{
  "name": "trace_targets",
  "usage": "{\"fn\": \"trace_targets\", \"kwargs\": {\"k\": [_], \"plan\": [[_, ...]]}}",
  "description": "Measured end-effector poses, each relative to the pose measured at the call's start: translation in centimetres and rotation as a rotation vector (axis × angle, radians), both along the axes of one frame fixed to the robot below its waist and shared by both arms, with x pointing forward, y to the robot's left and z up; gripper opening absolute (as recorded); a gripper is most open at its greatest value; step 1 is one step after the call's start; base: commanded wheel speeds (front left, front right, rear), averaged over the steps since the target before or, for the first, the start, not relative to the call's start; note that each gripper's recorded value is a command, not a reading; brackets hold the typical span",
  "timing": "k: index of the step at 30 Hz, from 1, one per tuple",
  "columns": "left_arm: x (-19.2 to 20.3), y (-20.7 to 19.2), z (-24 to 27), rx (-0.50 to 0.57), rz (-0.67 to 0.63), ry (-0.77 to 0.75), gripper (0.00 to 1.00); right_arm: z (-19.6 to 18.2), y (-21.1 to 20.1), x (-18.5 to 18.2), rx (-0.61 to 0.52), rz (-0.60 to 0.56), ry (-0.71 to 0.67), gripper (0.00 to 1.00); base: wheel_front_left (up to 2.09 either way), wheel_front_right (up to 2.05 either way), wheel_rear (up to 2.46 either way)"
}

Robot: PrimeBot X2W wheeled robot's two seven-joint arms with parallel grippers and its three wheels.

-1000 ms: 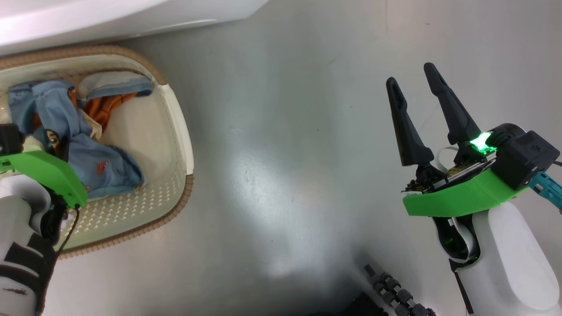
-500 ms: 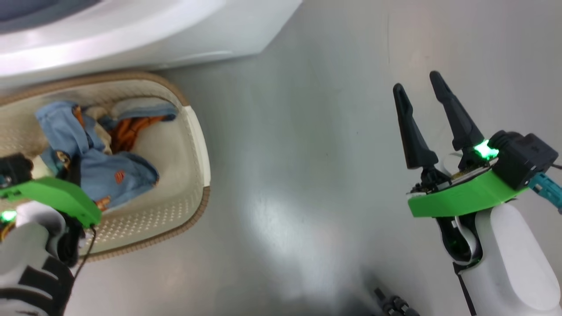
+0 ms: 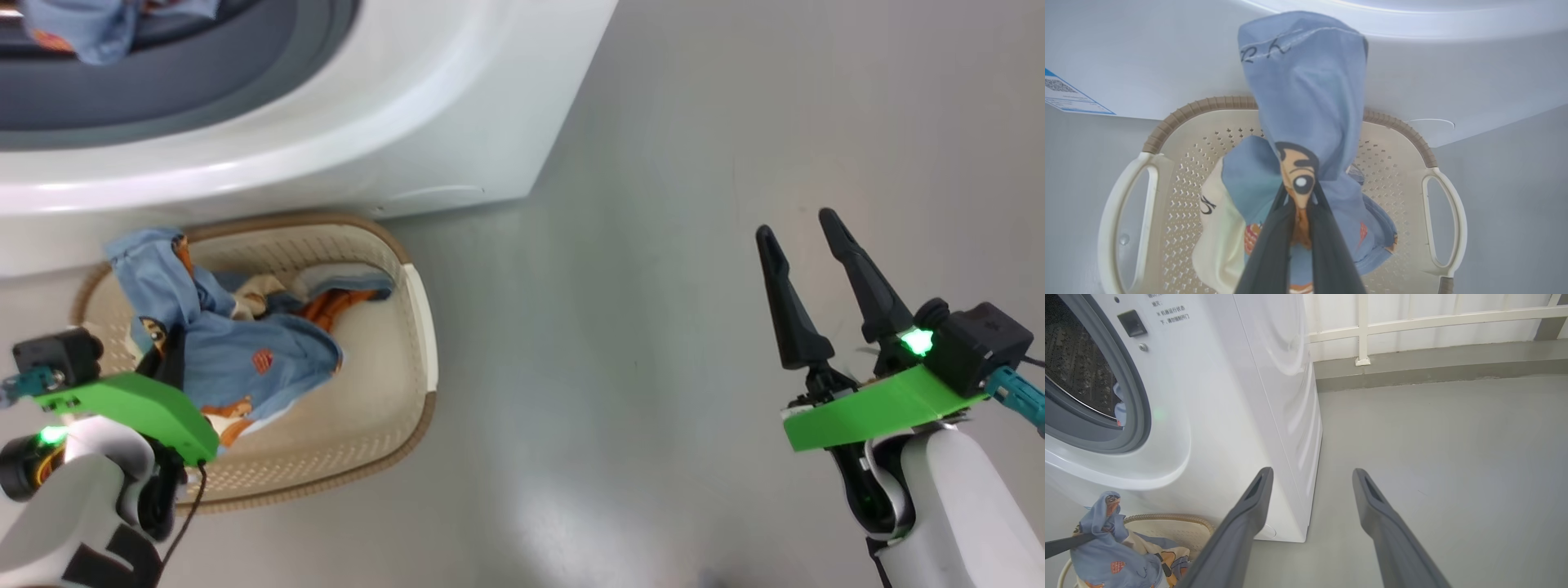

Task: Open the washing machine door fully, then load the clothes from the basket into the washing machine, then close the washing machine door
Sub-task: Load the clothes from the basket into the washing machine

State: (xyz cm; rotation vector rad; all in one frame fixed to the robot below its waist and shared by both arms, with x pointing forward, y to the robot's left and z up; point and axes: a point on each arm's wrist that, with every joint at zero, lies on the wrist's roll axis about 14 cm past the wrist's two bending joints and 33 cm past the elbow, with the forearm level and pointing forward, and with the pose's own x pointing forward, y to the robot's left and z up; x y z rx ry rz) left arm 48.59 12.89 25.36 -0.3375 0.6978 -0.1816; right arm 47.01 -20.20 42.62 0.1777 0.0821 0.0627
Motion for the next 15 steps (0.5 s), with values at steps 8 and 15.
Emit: {"fn": "trace_targets", "kwargs": {"k": [8,15], "plan": [[-0.3,0.6,4.7,0.006,-0.002,-0.129,0.00,2.5,0.2,-1.1,0.010,0.000,-0.047,1.00,0.00,0.00,0.00],[-0.4,0.7,9.1,-0.004,0.006,-0.260,0.00,4.1,-0.4,-2.5,0.009,-0.017,-0.076,1.00,0.00,0.00,0.00]]}}
